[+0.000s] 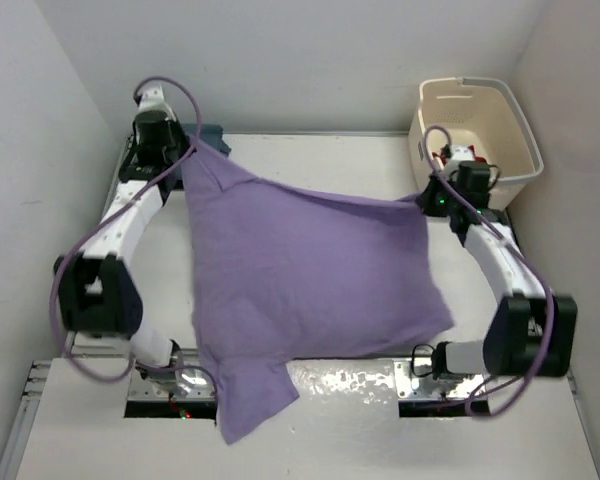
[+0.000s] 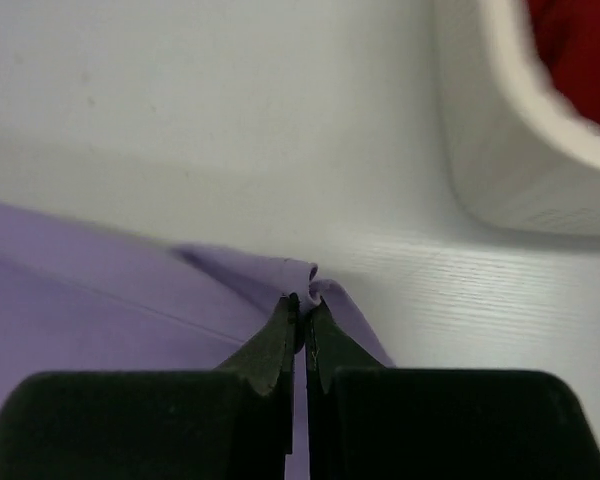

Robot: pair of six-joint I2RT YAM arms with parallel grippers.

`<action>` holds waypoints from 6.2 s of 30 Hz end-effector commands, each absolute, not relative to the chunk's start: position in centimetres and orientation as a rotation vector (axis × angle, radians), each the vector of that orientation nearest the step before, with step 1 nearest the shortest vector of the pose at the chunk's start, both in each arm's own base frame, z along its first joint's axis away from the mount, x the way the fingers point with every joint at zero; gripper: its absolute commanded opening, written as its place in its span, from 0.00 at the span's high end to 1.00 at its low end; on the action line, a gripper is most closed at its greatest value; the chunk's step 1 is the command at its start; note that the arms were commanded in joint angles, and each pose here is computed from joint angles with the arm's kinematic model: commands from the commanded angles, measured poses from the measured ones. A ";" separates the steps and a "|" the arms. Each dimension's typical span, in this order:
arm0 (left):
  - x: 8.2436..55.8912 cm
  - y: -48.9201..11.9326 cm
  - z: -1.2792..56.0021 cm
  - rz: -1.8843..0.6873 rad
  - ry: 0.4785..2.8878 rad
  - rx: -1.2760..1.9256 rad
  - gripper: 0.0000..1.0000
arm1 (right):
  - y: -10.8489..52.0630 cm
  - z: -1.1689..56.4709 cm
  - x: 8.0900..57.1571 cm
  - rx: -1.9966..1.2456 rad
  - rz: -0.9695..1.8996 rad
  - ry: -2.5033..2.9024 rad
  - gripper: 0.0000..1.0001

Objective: Fold and stack the t-shirts
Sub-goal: Flatten out the tshirt, then fold the flattened tshirt in 1/3 of the way, then grap the side of the flattened tshirt closest away from the robot with both arms

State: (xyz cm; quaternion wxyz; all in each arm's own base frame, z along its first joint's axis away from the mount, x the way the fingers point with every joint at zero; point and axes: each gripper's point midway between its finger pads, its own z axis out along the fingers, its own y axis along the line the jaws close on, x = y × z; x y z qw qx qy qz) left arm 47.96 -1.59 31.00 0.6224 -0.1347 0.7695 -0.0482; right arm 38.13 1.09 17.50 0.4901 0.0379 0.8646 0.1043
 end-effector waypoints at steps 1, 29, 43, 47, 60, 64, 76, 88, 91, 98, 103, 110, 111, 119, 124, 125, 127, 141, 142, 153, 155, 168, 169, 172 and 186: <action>51.7 -2.0 32.0 -0.241 1.636 -0.256 1.00 | 1.7 15.7 41.8 -0.014 0.218 2.088 1.00; 45.7 -3.2 22.8 -0.346 1.891 -0.397 1.00 | -0.5 10.4 45.9 0.019 0.090 2.297 1.00; 32.3 -2.8 13.8 -0.363 2.072 -0.710 1.00 | -1.1 10.1 43.0 0.057 0.052 2.402 1.00; 29.8 -1.8 12.6 -0.304 2.094 -0.793 1.00 | -1.2 10.2 42.3 0.072 0.045 2.437 1.00; 25.0 -3.0 7.0 -0.301 2.330 -0.888 1.00 | -1.7 7.2 39.4 0.110 0.001 2.536 0.96; 23.1 -4.0 4.7 -0.335 2.444 -0.927 0.66 | -1.9 5.2 37.6 0.165 -0.012 2.569 0.66; 30.1 -4.5 13.0 -0.415 2.287 -0.766 0.00 | 0.4 9.9 37.8 0.054 0.009 2.432 0.01; 40.1 -9.4 8.0 -0.594 2.328 -0.615 0.00 | 6.3 4.3 41.5 -0.063 0.106 2.515 0.01; 41.8 -9.9 6.0 -0.601 2.363 -0.619 0.00 | 5.9 0.9 42.1 -0.036 0.068 2.606 0.01; 43.1 -7.8 1.0 -0.423 2.474 -0.696 0.00 | 4.6 -2.0 43.5 0.102 0.076 2.646 0.01; 45.1 -7.3 -0.5 -0.379 2.501 -0.693 0.00 | 4.7 -2.6 44.7 0.061 0.089 2.647 0.01; 46.2 -7.4 1.6 -0.384 2.477 -0.670 0.01 | 5.0 0.1 46.7 -0.024 0.091 2.590 0.01; 45.6 -7.6 2.9 -0.405 2.463 -0.663 0.01 | 5.0 1.5 46.8 -0.031 0.092 2.567 0.01; 40.2 -7.2 11.6 -0.364 2.345 -0.664 0.00 | 4.9 9.3 44.3 -0.055 0.096 2.424 0.01; 33.0 -5.5 10.6 -0.261 2.420 -0.807 0.00 | 3.0 9.1 38.6 0.117 0.022 2.434 0.01; 31.8 -5.5 11.3 -0.285 2.398 -0.841 0.00 | 2.7 10.2 37.8 0.155 0.015 2.403 0.01; 27.6 -5.5 8.9 -0.269 2.492 -0.920 0.00 | 2.0 8.6 35.0 0.227 -0.008 2.441 0.01; 11.1 -10.0 1.2 -0.403 2.951 -1.019 0.00 | 0.5 5.2 26.3 0.418 -0.003 2.519 0.01; 10.6 -10.0 0.9 -0.379 2.983 -1.010 0.00 | 0.5 5.1 26.2 0.430 0.003 2.525 0.01; 10.9 -8.9 -0.8 -0.237 3.010 -0.997 0.54 | -0.7 4.4 24.8 0.464 -0.059 2.554 0.01; 11.5 -8.9 -0.9 -0.233 2.988 -0.993 0.58 | -1.0 4.3 24.5 0.474 -0.072 2.551 0.01; 14.2 -9.5 -0.1 -0.314 2.918 -0.904 1.00 | 0.0 1.7 21.8 0.501 0.001 2.627 0.01; 14.9 -9.9 0.2 -0.354 2.892 -0.879 1.00 | 0.0 1.5 21.8 0.498 -0.003 2.627 0.02; 15.9 -10.4 1.1 -0.411 2.856 -0.846 1.00 | -0.3 1.1 21.6 0.548 0.007 2.630 0.06; 18.7 -11.4 4.4 -0.490 2.794 -0.763 1.00 | -0.1 -2.0 20.8 0.669 0.029 2.584 0.58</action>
